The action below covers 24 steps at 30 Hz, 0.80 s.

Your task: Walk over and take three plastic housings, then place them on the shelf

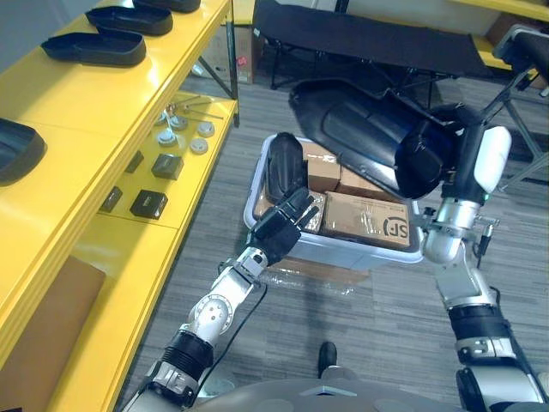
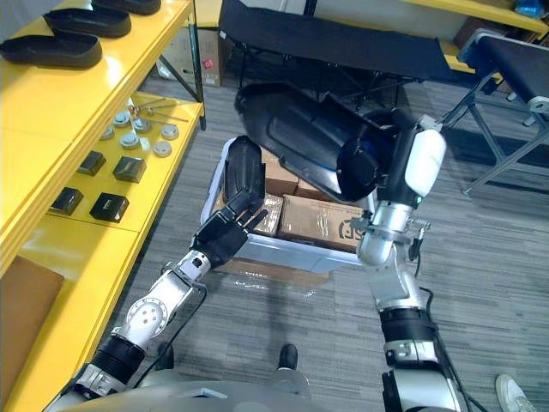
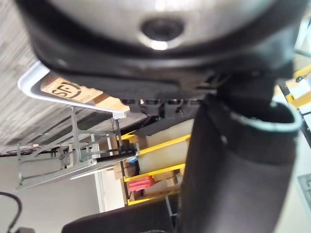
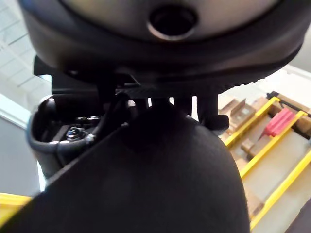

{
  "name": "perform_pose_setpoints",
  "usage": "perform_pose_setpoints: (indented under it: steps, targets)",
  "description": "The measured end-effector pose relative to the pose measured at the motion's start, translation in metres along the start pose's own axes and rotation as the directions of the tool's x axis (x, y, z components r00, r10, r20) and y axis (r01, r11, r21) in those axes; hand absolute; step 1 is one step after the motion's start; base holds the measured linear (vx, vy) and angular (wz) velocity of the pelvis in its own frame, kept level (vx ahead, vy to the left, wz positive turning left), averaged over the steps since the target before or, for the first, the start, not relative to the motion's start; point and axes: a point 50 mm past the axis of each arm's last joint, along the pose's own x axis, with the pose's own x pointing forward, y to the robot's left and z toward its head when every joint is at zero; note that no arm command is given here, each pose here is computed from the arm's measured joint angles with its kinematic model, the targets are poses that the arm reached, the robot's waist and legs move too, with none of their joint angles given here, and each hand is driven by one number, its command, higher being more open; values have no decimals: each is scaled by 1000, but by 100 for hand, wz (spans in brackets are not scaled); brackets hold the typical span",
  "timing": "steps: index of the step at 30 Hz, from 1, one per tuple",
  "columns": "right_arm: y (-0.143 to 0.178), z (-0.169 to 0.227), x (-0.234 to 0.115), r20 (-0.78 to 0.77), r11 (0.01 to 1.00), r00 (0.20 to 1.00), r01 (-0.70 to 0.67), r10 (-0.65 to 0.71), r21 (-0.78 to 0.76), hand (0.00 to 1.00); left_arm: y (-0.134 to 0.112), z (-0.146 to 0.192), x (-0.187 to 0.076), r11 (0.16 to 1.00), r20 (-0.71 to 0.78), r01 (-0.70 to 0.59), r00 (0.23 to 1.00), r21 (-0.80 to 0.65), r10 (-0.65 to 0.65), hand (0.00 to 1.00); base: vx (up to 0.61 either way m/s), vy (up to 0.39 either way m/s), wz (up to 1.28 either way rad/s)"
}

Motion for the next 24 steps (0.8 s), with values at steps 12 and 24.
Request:
perform_pose_setpoints:
  steps: [12, 24]
  targets:
    - [45, 14, -56, -56, 959, 965, -246, 255, 138, 0, -10, 6, 13, 984, 79, 44, 996, -175, -30, 100, -3, -2, 2]
    - [67, 22, -93, -68, 921, 933, -334, 353, 202, 0, -5, 0, 14, 996, 41, 15, 999, -85, -11, 0, -13, -1, 4]
